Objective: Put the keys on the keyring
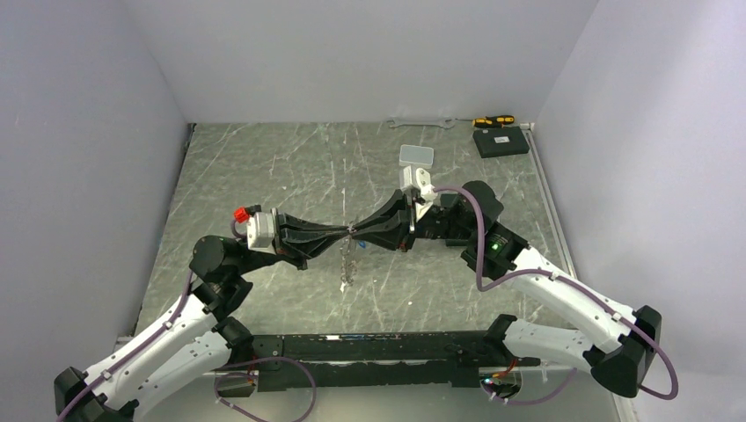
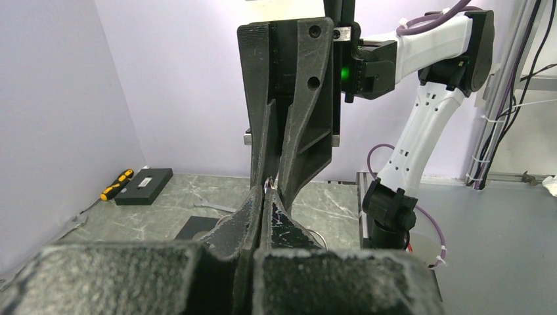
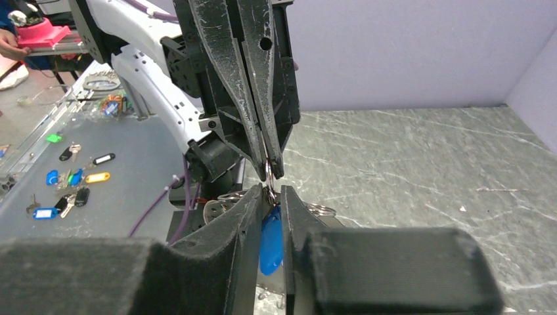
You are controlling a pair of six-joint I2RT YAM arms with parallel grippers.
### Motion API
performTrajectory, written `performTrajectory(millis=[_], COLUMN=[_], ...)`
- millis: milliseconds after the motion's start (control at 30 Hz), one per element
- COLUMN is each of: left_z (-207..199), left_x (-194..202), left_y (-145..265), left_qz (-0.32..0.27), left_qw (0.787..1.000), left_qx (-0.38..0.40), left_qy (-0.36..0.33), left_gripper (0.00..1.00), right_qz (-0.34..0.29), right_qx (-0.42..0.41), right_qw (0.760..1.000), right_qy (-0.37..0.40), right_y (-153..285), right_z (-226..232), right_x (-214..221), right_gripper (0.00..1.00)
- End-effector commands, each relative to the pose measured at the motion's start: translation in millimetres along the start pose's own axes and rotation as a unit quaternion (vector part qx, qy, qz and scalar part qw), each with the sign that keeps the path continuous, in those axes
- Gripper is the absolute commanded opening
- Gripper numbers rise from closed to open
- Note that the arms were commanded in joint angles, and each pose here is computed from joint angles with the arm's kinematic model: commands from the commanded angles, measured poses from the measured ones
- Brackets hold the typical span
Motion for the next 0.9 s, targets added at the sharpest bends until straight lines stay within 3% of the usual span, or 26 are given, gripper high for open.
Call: performTrajectory(millis=[0, 167, 467, 533, 700, 867], left_z=[-5.2, -5.3, -4.1, -3.6, -4.2, -6.7], left_x=[-14.5, -14.5, -13.0, -10.9, -8.6, -11.7], left_y=[-2.4, -2.5, -2.3, -1.8, 0.9, 4.2], left_qz=[-0.030, -0.030, -0.016, -0.011, 0.001, 0.024], left_qw=[0.999, 0.999, 1.000, 1.000, 1.000, 1.000], left_qx=[0.017, 0.018, 0.011, 0.009, 0.004, 0.001], left_qy=[-0.016, -0.016, -0.010, -0.008, -0.003, -0.007], left_gripper=[0.00, 0.00, 0.00, 0.07, 0.36, 0.48], right_qz=[-0.023, -0.021, -0.015, -0.012, -0.001, 0.017], right_qx=[-0.011, -0.011, 0.004, 0.008, 0.020, 0.020], right_qw=[1.000, 1.000, 1.000, 1.000, 0.999, 0.999], right_qy=[0.018, 0.018, 0.022, 0.024, 0.028, 0.031], right_y=[-1.4, -2.0, -1.2, -1.0, 0.0, 1.1], right_z=[1.4, 0.8, -2.8, -3.9, -6.8, -7.5], right_x=[-12.9, -13.1, -10.5, -9.8, -7.9, -6.3], right_gripper=[0.16, 0.00, 0.00, 0.00, 0.00, 0.00])
Point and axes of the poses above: each gripper's point midway between its finger pads, its own y axis back along the fingers, its own z axis along the line the jaws close on, x = y × z, the point moved 6 cm from there along y, back along the fingers, and after that the axes turned 4 degrees about y, right-handed, at the moved point
